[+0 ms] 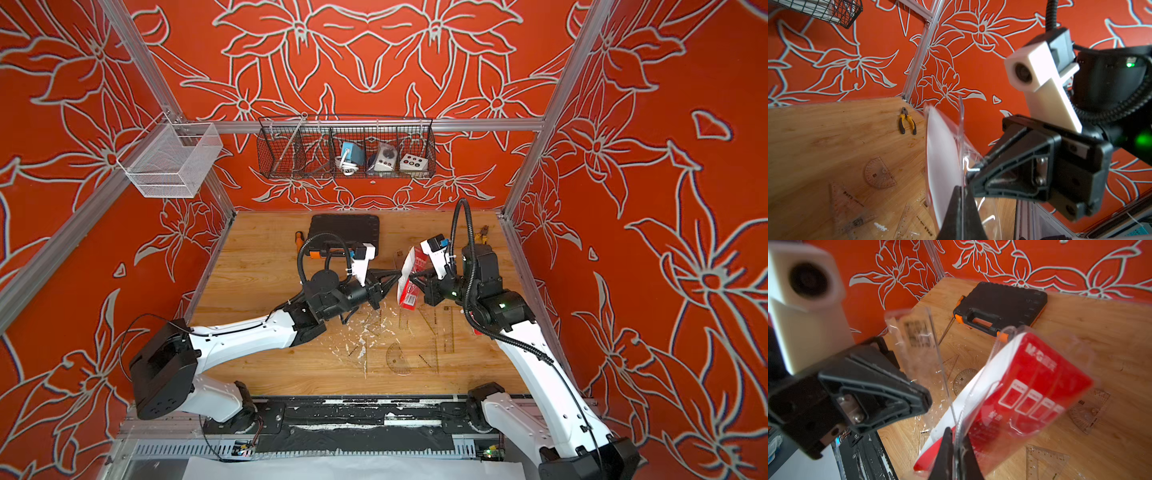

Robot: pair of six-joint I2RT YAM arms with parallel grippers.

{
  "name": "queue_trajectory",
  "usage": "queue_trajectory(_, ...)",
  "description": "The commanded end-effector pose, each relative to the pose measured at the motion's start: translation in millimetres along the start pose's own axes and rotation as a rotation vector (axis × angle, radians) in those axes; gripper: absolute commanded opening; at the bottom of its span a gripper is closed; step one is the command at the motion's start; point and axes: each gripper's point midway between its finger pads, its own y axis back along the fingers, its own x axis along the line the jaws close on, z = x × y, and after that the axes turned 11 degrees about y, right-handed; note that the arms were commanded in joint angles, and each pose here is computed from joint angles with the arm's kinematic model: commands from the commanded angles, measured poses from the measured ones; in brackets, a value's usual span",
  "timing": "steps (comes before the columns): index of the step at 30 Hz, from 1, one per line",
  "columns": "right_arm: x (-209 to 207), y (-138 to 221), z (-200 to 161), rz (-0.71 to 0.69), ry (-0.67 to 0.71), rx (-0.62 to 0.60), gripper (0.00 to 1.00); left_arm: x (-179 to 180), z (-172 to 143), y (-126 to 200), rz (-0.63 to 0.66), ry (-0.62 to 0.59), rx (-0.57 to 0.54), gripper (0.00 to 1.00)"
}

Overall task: Open the ruler set and take out the ruler
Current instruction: Take out the ruler from the ruler set bag, then place the ruler set bag in the ruler set bag, then place the ruler at the center of the board.

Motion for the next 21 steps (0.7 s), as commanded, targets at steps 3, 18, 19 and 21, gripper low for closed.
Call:
queue_trajectory(3,-12,3,-21,-0.074,0.012,0.112,0.0,2,52,-5,0.013,0.017,-0.051,0.0)
queue_trajectory(18,-94,67,-61,-0.629,0.038,0.543,0.0,56,17,103,0.067,0.255,0.125,0.0)
queue_trajectory(19,-99,75,-63,-0.668,0.048,0.584,0.0,64,3,113,0.091,0.279,0.143,0.0)
queue_trajectory(21,-107,87,-71,-0.726,0.068,0.682,0.0,76,-19,129,0.125,0.323,0.172,0.0)
